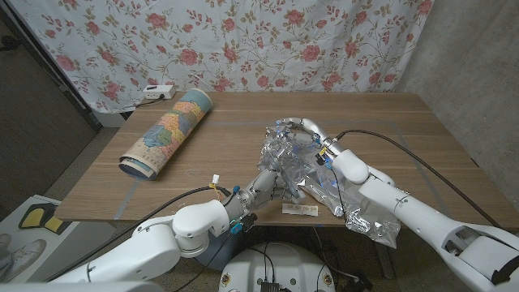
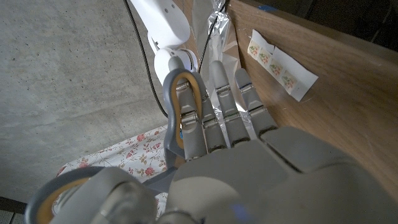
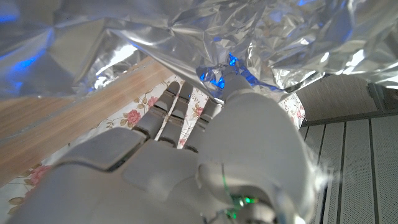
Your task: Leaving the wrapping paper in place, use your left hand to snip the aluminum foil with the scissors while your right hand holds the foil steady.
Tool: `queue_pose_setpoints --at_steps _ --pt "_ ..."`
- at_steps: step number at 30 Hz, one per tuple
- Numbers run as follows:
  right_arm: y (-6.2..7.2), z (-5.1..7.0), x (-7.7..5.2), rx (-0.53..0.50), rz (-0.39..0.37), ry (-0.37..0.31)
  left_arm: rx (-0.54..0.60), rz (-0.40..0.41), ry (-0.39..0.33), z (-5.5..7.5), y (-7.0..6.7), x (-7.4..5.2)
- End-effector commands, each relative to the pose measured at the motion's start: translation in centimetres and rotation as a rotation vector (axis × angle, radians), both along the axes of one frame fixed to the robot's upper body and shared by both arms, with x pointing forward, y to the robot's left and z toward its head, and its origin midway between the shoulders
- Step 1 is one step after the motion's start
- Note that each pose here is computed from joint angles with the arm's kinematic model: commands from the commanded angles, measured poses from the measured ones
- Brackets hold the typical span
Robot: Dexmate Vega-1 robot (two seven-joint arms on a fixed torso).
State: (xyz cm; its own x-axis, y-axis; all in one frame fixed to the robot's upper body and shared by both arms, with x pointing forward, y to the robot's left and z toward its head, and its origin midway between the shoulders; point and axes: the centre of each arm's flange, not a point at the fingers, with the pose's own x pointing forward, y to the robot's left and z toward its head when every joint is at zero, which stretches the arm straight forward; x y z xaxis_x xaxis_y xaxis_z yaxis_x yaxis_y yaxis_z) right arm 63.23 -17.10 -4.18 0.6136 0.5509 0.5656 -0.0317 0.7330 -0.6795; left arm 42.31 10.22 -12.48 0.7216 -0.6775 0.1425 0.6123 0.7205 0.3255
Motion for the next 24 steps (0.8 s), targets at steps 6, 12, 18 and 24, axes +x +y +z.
queue_pose_setpoints --at_steps 6,12,18,24 --pt "0.5 1.1 -1.5 0.037 0.048 -0.051 -0.040 -0.012 -0.016 0.5 -0.2 0.1" --pt "1.0 1.5 -1.7 0.028 0.063 -0.061 -0.038 -0.010 -0.012 0.4 -0.2 0.0" --pt "1.4 1.7 -1.8 0.020 0.073 -0.063 -0.041 -0.017 -0.014 0.3 -0.4 0.1" --pt "1.5 2.0 -1.9 0.021 0.082 -0.064 -0.044 -0.022 -0.011 0.1 -0.7 0.2"
